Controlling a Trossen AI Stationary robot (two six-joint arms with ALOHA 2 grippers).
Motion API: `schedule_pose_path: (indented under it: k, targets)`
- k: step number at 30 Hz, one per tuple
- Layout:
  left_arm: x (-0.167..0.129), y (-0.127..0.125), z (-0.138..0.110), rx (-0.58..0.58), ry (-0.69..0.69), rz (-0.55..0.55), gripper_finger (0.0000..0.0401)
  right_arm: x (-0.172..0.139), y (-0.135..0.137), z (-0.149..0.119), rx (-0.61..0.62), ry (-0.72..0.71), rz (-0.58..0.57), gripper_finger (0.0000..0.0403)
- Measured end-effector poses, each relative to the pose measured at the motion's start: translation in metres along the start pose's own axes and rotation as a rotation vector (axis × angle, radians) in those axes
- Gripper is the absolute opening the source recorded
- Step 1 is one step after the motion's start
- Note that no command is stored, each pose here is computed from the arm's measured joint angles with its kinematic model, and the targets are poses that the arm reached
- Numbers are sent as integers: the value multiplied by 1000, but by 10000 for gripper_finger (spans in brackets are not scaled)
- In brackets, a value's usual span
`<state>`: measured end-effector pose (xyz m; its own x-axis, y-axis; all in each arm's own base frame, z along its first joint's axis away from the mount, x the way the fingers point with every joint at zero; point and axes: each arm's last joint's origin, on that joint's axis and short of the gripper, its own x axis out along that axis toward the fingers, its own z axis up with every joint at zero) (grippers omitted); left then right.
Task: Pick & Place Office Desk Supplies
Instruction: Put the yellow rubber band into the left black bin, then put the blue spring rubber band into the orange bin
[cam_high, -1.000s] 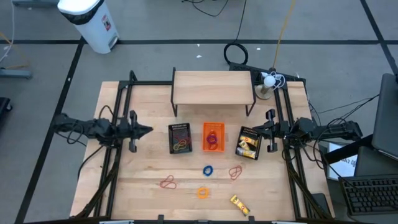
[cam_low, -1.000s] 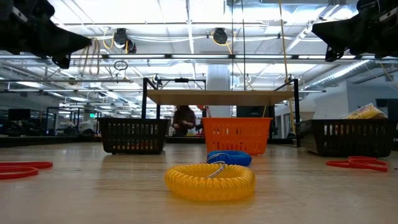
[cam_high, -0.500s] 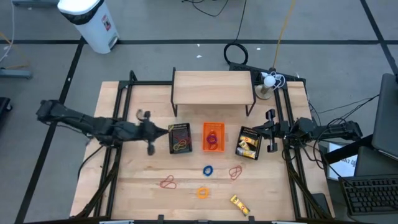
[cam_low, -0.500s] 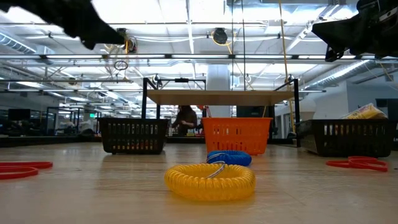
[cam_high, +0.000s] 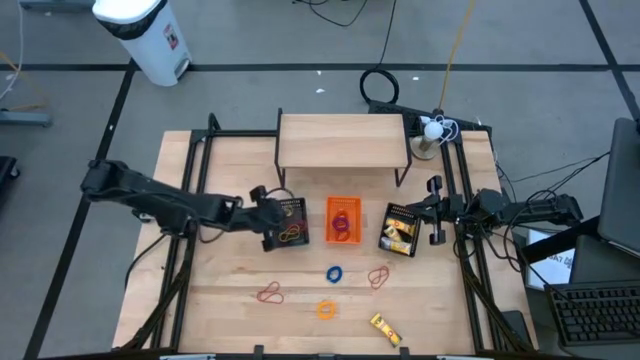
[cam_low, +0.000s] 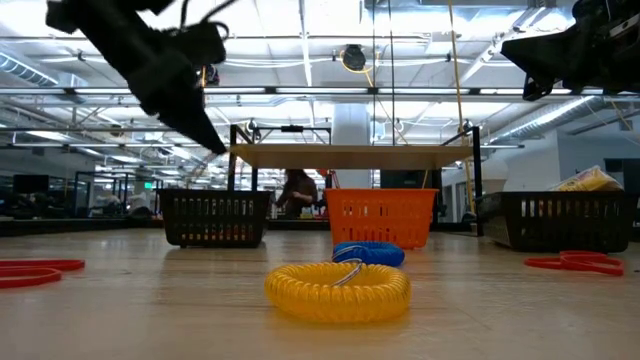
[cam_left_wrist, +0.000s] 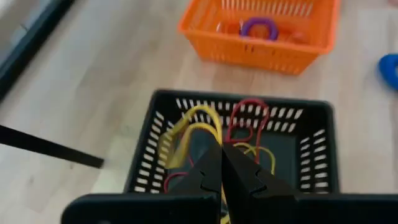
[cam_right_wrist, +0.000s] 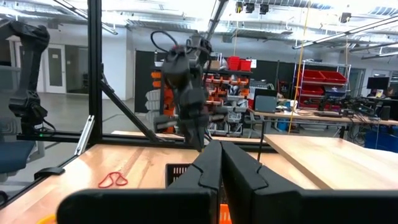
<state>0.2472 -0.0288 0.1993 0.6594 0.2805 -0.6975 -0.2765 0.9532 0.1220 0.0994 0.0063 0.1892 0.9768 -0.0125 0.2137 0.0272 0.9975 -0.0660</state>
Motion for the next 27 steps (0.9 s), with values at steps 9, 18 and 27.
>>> schedule_pose_path:
  k: [9,18,27]
  targets:
    - [33,-4,-12,20,118,-14,0,0,0,0,0,0,0,4]
    - [35,-6,-8,13,104,-62,29,0,0,0,0,-1,0,4]
    - [23,-8,18,11,104,-104,146,0,0,0,0,0,0,4]
